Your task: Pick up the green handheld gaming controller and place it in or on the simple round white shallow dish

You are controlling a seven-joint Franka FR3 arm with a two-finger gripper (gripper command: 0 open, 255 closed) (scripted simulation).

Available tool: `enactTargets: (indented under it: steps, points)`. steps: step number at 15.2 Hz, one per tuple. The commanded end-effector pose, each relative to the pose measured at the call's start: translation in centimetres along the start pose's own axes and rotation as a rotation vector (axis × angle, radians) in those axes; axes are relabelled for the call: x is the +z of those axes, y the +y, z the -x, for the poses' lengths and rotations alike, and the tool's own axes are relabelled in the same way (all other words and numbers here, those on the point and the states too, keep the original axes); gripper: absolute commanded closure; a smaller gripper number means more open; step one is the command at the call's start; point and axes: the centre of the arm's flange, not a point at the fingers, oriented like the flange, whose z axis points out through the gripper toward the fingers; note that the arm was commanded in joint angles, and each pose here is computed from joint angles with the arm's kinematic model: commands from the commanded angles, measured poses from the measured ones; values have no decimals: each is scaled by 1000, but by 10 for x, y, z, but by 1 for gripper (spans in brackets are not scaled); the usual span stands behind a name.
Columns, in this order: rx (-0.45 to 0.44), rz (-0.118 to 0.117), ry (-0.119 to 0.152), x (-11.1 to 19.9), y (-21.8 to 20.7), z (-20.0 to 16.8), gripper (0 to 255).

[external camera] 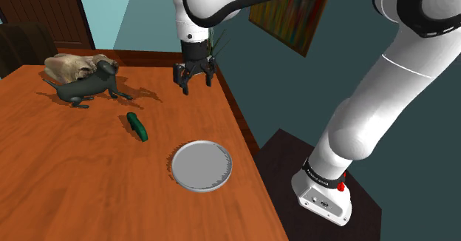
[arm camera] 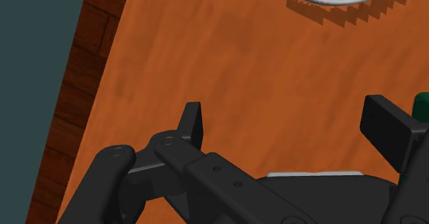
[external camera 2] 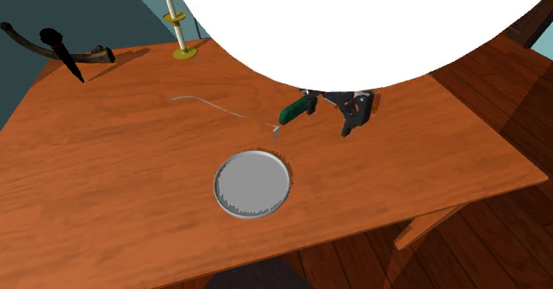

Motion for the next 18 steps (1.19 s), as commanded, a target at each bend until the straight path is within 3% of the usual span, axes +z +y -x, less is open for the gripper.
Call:
enactTargets:
  steps: [1,18]
  points:
    - [2,-4,-3,10,-22,-12,0]
    - [10,-33,-21,95,-187,-132,0]
